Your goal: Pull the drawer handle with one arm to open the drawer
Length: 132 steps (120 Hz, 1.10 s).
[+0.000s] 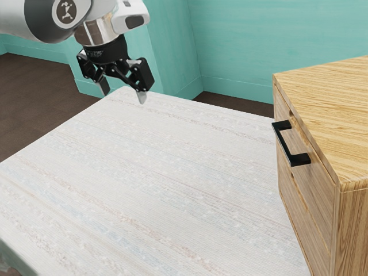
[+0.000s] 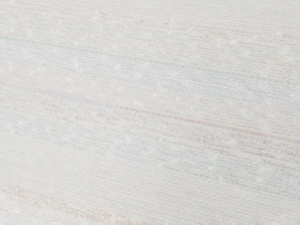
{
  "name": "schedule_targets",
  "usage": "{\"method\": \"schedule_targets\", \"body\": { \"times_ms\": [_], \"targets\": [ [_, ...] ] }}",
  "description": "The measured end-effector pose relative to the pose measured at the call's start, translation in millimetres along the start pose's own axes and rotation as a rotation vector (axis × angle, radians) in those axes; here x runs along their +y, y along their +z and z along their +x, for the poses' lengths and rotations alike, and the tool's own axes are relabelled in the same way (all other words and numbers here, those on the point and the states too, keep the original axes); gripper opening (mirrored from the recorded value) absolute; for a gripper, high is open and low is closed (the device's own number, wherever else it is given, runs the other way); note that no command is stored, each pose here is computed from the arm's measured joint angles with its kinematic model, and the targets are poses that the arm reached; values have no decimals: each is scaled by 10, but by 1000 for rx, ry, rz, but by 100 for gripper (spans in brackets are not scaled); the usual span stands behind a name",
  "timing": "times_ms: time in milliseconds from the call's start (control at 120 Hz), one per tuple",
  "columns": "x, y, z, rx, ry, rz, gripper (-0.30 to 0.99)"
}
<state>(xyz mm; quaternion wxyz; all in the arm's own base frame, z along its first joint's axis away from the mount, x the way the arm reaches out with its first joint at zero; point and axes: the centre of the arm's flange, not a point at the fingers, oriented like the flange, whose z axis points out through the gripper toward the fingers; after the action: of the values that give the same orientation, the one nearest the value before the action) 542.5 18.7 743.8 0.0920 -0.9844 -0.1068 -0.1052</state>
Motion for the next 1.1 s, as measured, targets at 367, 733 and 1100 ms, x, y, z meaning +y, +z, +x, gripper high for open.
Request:
{"method": "schedule_targets", "body": {
  "times_ms": [367, 733, 1100],
  "targets": [
    [-560, -147, 57, 40, -94, -9, 69],
    [-580, -152, 74, 52, -88, -23, 69],
    [-482, 103, 81, -1, -67, -21, 69]
  ]
}}
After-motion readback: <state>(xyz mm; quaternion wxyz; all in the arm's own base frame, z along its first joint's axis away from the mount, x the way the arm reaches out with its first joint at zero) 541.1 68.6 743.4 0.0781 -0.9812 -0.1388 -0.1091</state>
